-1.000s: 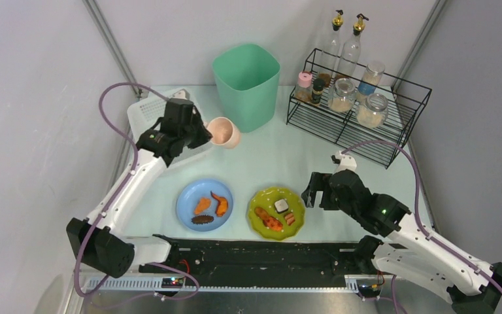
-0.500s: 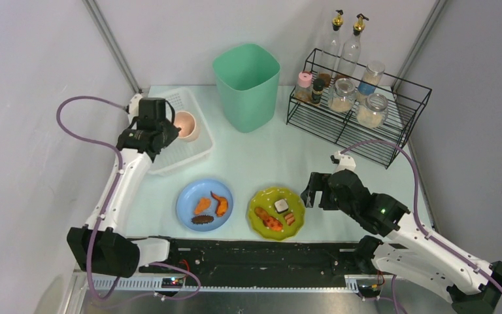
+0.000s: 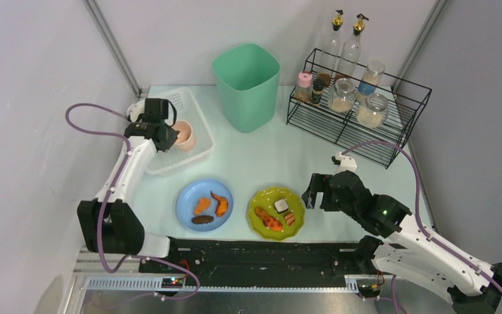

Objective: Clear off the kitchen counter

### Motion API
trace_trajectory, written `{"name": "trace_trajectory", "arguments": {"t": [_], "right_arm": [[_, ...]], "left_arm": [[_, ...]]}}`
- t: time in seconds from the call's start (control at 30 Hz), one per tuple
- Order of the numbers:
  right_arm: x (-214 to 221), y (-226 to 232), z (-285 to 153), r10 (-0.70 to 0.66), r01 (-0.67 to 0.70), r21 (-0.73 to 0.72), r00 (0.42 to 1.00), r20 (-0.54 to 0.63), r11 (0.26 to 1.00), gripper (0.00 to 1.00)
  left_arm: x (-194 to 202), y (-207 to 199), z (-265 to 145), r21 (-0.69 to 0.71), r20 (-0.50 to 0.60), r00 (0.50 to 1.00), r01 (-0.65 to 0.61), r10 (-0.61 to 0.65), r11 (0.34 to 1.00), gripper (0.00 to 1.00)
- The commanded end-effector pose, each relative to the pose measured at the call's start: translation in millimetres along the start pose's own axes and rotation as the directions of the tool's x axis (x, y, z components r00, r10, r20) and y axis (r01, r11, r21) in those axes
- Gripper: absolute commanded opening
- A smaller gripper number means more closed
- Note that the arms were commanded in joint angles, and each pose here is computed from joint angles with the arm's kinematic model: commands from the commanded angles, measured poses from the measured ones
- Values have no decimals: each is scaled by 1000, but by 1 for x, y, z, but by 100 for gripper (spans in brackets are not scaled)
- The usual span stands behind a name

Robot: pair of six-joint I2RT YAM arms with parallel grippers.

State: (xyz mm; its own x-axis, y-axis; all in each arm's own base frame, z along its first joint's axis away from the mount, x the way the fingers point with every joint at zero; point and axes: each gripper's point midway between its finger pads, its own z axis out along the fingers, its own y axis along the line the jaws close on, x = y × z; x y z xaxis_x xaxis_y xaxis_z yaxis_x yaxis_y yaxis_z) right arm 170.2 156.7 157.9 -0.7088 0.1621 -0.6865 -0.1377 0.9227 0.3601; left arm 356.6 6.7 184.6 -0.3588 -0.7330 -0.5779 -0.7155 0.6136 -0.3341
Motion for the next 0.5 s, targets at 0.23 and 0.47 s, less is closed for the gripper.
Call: {"name": "trace_trajectory", "arguments": {"t": [0.23,0.47], "right_arm": [[3,-5,2,22,-22,16,1000,11,1000,95],[5,-7,3,27,-27,20,1000,8,999,95]], "left_arm": [[-1,-9,35,-43,6,999,39,-39,998,0],[26,-7,61,-77,-98,995,-18,10,997,0]]}}
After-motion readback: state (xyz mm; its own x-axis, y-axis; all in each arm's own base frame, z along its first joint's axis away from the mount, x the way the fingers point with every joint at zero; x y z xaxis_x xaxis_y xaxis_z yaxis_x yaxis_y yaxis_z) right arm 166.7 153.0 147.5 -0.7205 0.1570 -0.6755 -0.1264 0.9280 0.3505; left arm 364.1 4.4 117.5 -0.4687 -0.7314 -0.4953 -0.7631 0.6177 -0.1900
